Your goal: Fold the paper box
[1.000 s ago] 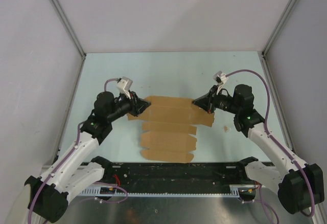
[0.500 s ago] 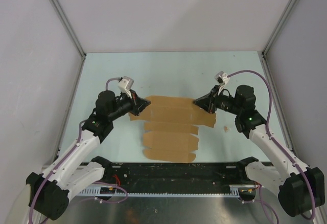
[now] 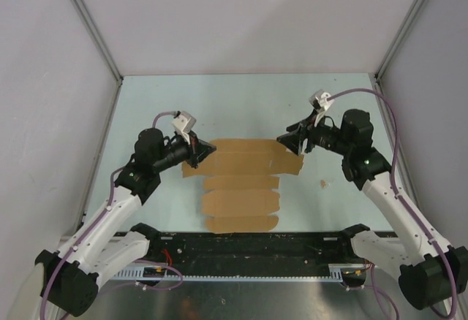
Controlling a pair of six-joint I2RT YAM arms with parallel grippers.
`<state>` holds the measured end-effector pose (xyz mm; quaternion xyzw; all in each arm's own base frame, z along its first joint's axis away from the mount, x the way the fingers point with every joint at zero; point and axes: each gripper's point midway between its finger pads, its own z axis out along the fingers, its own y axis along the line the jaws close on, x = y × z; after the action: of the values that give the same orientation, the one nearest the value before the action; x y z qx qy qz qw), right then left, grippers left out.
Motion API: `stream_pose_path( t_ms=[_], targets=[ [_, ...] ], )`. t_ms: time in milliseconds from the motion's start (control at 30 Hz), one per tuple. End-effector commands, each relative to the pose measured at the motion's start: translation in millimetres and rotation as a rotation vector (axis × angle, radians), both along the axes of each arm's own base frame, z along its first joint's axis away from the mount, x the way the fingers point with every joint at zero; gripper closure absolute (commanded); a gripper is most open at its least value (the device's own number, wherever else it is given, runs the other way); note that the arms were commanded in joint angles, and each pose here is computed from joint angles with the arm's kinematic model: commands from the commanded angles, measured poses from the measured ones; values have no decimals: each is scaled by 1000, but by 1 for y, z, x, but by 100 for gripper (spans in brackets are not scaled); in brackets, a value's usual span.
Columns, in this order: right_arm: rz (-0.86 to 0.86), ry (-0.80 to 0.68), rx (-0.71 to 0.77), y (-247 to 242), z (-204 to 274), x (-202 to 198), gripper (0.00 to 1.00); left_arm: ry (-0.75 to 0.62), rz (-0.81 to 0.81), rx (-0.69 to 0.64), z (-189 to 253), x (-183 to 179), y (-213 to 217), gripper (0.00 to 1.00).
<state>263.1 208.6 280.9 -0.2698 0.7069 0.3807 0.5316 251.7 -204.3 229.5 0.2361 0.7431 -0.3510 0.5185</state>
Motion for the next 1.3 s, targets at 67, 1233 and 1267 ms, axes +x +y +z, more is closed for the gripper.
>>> stream_pose_path(
  t_ms=[67,1233,1267],
  targets=[
    [151,-171,-137,19,21,3,36,-154,-182,7,39,-14,-14,100],
    [443,-215,-239,59,1,2,20,-212,-374,31,57,-31,-28,100],
    [445,-210,-244,59,-1,2,20,-218,-373,32,58,-31,-28,100]
  ],
)
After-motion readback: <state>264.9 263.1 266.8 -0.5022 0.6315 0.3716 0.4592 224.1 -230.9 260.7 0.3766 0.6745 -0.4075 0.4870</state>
